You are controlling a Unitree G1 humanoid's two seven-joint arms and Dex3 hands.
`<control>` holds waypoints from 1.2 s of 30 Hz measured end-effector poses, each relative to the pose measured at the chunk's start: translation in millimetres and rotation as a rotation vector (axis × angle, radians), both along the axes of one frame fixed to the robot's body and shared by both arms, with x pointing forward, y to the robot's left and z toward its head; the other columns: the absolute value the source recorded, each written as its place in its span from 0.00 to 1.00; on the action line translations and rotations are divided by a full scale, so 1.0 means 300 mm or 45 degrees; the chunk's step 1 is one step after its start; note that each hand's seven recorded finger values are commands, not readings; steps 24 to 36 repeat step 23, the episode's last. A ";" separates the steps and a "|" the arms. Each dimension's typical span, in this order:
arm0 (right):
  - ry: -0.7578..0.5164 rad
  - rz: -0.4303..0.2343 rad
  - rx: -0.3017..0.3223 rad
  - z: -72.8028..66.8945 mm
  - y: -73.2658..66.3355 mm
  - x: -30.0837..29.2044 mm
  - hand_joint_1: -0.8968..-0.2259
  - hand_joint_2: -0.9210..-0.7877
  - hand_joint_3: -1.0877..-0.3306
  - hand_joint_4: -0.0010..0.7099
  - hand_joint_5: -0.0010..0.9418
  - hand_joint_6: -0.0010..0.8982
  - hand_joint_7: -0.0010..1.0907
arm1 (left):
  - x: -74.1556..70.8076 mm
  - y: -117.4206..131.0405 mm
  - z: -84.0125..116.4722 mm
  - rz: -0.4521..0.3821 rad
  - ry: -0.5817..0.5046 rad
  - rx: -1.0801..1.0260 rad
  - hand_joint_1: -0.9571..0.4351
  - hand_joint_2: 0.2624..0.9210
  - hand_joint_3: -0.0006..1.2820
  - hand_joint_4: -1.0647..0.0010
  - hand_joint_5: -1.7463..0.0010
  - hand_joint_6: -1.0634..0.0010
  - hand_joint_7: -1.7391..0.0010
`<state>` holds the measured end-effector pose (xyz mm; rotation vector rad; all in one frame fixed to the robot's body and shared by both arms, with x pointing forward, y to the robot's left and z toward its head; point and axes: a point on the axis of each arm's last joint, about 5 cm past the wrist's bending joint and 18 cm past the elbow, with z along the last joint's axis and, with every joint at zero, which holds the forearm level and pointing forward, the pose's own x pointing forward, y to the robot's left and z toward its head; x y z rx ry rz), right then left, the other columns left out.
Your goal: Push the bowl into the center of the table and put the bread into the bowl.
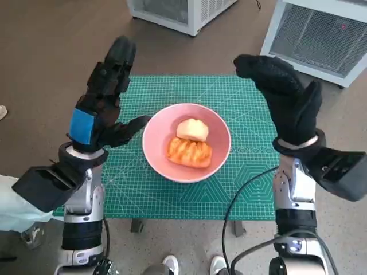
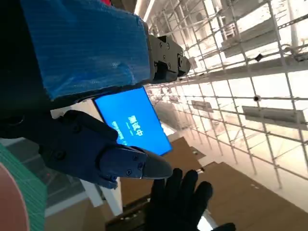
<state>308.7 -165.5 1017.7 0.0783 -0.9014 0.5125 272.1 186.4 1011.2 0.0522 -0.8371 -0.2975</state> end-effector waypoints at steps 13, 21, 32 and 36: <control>0.013 -0.019 -0.018 0.009 0.012 0.000 0.35 0.00 0.39 0.26 0.00 0.00 0.53 | -0.001 0.002 -0.001 -0.029 -0.001 -0.063 0.20 1.00 0.23 0.87 0.99 0.77 0.97; 0.019 -0.027 -0.015 0.013 0.015 0.000 0.34 0.00 0.39 0.26 0.00 0.00 0.53 | -0.003 0.005 0.007 -0.053 -0.004 -0.070 0.21 1.00 0.23 0.87 0.99 0.77 0.96; 0.020 -0.029 -0.014 0.013 0.016 -0.001 0.34 0.00 0.38 0.25 0.00 0.00 0.53 | -0.004 0.006 0.009 -0.056 -0.007 -0.065 0.21 1.00 0.23 0.87 0.99 0.77 0.96; 0.020 -0.029 -0.014 0.013 0.016 -0.001 0.34 0.00 0.38 0.25 0.00 0.00 0.53 | -0.004 0.006 0.009 -0.056 -0.007 -0.065 0.21 1.00 0.23 0.87 0.99 0.77 0.96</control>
